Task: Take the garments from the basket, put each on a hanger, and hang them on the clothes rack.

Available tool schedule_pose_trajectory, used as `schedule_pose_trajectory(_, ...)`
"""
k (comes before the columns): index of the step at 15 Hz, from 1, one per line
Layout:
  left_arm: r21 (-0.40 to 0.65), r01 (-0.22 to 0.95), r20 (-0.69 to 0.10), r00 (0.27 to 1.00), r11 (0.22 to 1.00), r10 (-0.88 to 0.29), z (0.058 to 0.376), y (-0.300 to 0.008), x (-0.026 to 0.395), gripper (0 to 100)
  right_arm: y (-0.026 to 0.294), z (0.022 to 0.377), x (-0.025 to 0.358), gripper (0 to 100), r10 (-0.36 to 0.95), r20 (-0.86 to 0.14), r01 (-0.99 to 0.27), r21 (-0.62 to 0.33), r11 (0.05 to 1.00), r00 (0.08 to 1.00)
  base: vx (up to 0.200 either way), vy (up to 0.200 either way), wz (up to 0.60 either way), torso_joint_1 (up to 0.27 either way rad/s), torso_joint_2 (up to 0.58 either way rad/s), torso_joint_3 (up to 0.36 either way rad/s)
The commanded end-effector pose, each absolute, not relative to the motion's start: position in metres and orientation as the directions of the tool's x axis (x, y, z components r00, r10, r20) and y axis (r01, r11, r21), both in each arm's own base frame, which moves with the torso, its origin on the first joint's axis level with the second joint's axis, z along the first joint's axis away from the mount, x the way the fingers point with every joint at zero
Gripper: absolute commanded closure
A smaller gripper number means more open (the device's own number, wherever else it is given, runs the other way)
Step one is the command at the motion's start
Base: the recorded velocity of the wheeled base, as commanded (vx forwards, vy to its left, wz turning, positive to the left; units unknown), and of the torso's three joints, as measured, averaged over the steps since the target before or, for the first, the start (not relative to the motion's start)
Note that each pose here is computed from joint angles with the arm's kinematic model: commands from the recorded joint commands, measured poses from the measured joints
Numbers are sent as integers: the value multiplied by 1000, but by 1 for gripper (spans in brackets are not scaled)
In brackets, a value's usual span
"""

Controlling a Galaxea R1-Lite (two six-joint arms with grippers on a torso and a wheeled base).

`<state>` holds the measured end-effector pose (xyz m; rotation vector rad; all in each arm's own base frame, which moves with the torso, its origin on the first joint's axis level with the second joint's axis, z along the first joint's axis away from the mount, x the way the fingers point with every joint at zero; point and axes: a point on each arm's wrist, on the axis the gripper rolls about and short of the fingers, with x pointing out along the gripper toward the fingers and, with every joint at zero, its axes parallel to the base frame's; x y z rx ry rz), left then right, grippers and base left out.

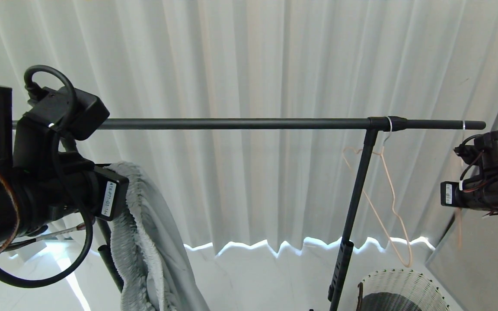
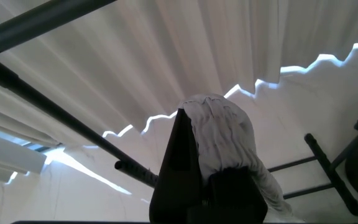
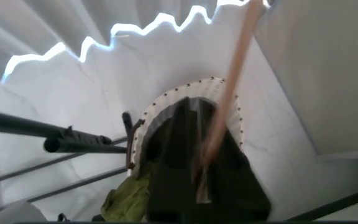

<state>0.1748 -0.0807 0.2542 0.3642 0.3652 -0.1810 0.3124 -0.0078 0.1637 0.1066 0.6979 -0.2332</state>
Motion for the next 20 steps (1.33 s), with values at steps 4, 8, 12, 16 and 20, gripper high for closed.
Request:
schedule_pose_trajectory(4,314,235,-377,920,920,-107,255,-80,174,100,-7,170,309,100,-173,-631,241,22,970,756,0,0,0,0,0,0)
schedule_pose_trajectory(8,312,235,-372,922,920,-109,256,-81,175,100,-3,184,300,100,-163,-597,225,30,974,785,0,0,0,0,0,0)
schedule_pose_trajectory(12,308,228,-354,928,924,-111,256,-81,176,100,4,201,288,100,-144,-550,200,44,979,822,0,0,0,0,0,0)
schedule_pose_trajectory(16,306,221,-327,938,926,-116,255,-82,177,100,7,212,265,100,-133,-519,186,51,981,845,0,0,0,0,0,0)
schedule_pose_trajectory(20,347,232,-328,938,909,-114,254,-82,177,100,7,217,220,100,-129,-514,181,51,982,848,-100,0,0,4,1,2)
